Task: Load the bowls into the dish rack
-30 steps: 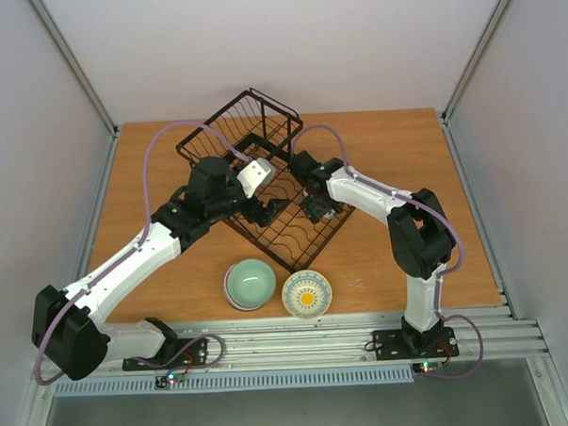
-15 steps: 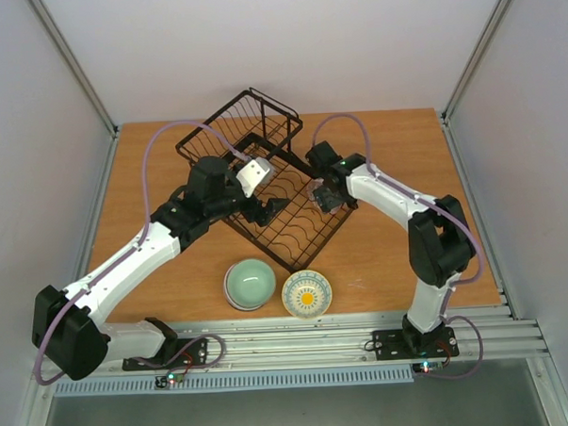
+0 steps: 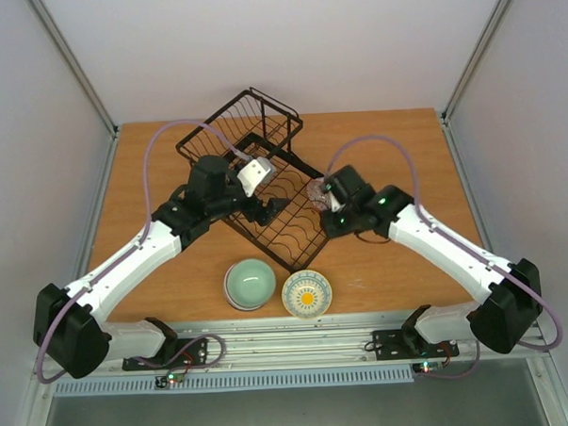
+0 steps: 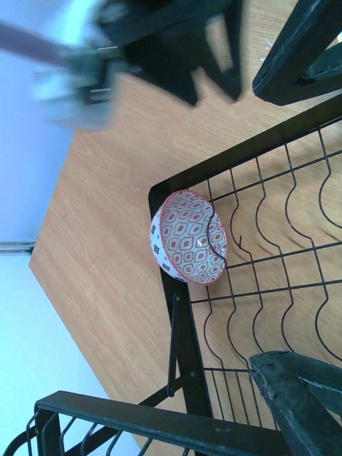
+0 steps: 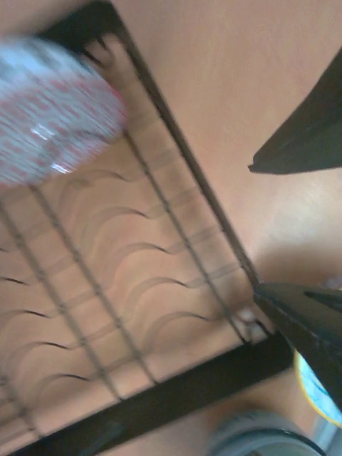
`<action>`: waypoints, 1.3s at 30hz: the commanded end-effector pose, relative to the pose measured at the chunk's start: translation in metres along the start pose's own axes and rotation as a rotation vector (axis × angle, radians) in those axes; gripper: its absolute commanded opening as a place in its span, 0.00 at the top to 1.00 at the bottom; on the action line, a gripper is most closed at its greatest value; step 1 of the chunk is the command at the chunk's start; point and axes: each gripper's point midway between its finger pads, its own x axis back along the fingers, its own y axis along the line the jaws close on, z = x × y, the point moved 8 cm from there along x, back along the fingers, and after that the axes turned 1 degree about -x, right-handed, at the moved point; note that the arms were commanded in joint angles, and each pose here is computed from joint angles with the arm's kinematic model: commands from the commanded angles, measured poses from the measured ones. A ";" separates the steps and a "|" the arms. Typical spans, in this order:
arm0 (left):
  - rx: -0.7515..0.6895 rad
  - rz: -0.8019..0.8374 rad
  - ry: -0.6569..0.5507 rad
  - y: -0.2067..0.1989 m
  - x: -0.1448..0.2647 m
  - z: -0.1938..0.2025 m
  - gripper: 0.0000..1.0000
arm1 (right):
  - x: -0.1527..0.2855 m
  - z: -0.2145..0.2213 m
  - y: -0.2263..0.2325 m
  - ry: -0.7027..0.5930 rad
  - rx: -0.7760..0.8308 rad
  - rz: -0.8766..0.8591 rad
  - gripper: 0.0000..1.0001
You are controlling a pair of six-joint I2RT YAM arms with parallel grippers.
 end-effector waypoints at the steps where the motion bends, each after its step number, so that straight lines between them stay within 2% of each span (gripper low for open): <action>1: 0.023 -0.011 0.039 0.008 -0.009 0.008 0.05 | -0.021 0.063 0.030 0.275 -0.004 -0.061 0.62; 5: 0.025 -0.012 0.046 0.008 -0.011 0.010 0.05 | -0.035 0.093 0.047 0.359 0.000 -0.034 0.70; 20: 0.044 -0.001 0.072 0.010 -0.020 0.016 0.05 | -0.041 0.129 0.057 0.435 0.020 0.031 0.72; 31: 0.051 0.007 0.074 0.009 -0.021 0.017 0.05 | -0.046 0.136 0.051 0.430 0.021 0.099 0.74; 39: 0.051 0.004 0.074 0.009 -0.020 0.017 0.05 | -0.054 0.140 0.057 0.449 0.034 0.089 0.80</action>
